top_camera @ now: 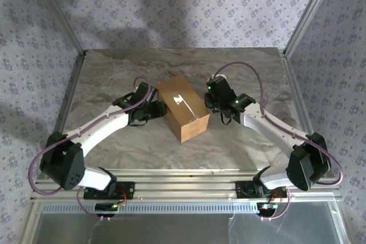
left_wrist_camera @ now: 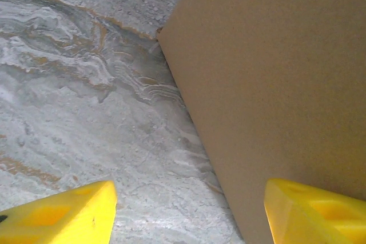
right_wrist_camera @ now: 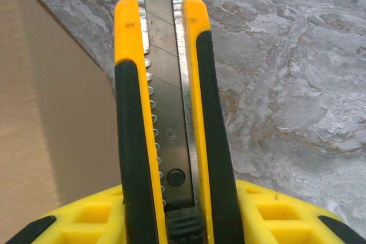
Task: Unpack the express box
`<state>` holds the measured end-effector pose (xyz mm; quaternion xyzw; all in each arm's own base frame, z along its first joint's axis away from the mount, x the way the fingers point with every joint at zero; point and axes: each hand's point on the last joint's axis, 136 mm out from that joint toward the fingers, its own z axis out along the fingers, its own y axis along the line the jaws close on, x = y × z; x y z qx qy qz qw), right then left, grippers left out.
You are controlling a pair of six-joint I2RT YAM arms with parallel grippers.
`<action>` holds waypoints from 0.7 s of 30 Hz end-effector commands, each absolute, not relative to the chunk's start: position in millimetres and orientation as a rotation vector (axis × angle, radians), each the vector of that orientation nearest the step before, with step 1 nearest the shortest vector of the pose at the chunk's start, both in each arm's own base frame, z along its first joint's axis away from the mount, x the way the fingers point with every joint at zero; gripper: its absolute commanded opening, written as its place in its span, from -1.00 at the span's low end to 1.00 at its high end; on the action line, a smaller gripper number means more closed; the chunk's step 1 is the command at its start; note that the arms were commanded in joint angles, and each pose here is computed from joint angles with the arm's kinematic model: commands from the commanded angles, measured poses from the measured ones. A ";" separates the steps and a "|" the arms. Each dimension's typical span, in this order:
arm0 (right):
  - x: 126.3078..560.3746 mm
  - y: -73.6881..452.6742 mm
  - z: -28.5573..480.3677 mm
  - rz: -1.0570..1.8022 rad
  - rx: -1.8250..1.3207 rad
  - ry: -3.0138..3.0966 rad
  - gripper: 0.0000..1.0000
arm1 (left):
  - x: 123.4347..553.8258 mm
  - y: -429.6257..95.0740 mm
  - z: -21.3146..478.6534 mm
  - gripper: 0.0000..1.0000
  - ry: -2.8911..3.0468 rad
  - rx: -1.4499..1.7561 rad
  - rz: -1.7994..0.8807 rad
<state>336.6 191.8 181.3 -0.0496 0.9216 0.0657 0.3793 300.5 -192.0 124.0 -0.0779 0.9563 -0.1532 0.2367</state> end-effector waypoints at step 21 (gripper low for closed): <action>201.2 226.7 168.8 0.142 -0.078 2.305 -1.00 | 329.9 -205.8 132.8 0.37 2.591 -0.159 -0.434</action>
